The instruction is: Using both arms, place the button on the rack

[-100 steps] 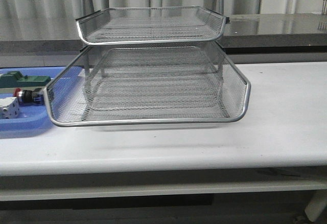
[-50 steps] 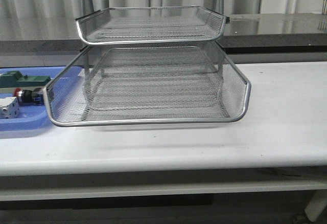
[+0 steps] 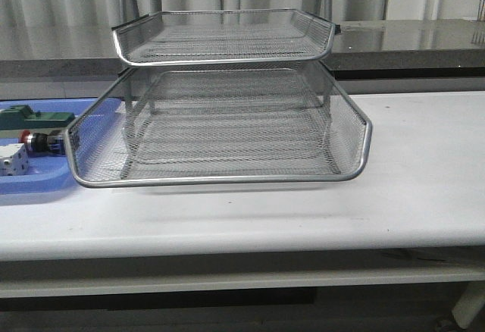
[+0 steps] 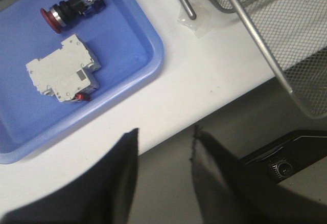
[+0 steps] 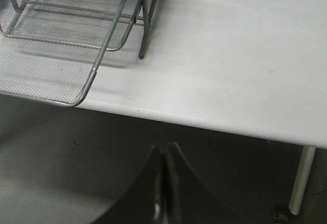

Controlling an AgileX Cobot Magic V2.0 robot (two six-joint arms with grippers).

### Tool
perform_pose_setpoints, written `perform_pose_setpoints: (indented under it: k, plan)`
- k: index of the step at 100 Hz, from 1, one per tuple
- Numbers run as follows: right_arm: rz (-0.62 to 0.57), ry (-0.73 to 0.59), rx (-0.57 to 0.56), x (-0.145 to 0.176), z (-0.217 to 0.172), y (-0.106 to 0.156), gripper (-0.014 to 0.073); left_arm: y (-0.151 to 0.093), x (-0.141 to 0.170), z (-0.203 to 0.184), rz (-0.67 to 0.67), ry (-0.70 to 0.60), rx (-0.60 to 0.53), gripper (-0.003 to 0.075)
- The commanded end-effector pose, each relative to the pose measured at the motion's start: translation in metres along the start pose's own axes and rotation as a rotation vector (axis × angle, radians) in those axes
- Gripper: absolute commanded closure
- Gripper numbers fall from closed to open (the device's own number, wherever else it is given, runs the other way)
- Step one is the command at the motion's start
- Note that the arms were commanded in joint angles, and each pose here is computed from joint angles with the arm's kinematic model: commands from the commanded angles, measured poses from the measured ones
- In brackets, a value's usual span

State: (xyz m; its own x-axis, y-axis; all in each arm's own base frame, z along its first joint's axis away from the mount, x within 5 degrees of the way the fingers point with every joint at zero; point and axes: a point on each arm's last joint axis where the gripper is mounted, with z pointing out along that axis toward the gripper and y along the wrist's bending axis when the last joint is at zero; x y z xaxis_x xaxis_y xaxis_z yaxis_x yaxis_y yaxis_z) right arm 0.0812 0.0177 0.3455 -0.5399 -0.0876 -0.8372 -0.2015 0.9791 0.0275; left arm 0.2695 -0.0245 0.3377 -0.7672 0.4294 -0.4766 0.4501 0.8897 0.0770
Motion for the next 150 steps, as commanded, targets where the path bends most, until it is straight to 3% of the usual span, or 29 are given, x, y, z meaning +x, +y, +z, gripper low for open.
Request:
perform_pose_setpoints:
  k: [1,3,11,26,48,104,150]
  plan:
    - [-0.006,-0.086,0.007,-0.013,-0.006,0.0,0.0663,0.001,-0.008,-0.017,0.009,-0.078,-0.024,0.023]
    - [-0.006,-0.086,0.007,-0.013,-0.006,0.0,0.0663,0.001,-0.008,-0.017,0.009,-0.078,-0.024,0.0174]
    - [-0.006,-0.086,0.007,-0.013,-0.006,0.0,0.0663,0.001,-0.008,-0.017,0.009,-0.084,-0.027,0.0127]
    - [-0.006,-0.086,0.007,-0.013,-0.006,0.0,0.0663,0.004,-0.014,-0.016,0.014,-0.141,-0.062,0.0135]
    - [-0.006,-0.086,0.007,-0.013,-0.006,0.0,0.0663,0.018,-0.036,0.001,0.174,-0.16,-0.101,0.0131]
    - [-0.006,-0.086,0.007,-0.013,-0.006,0.0,0.0663,0.071,-0.112,0.09,0.322,-0.04,-0.129,0.0131]
    - [-0.006,-0.086,0.007,-0.013,-0.006,0.0,0.0663,0.093,-0.127,0.156,0.359,0.051,-0.138,0.0131]
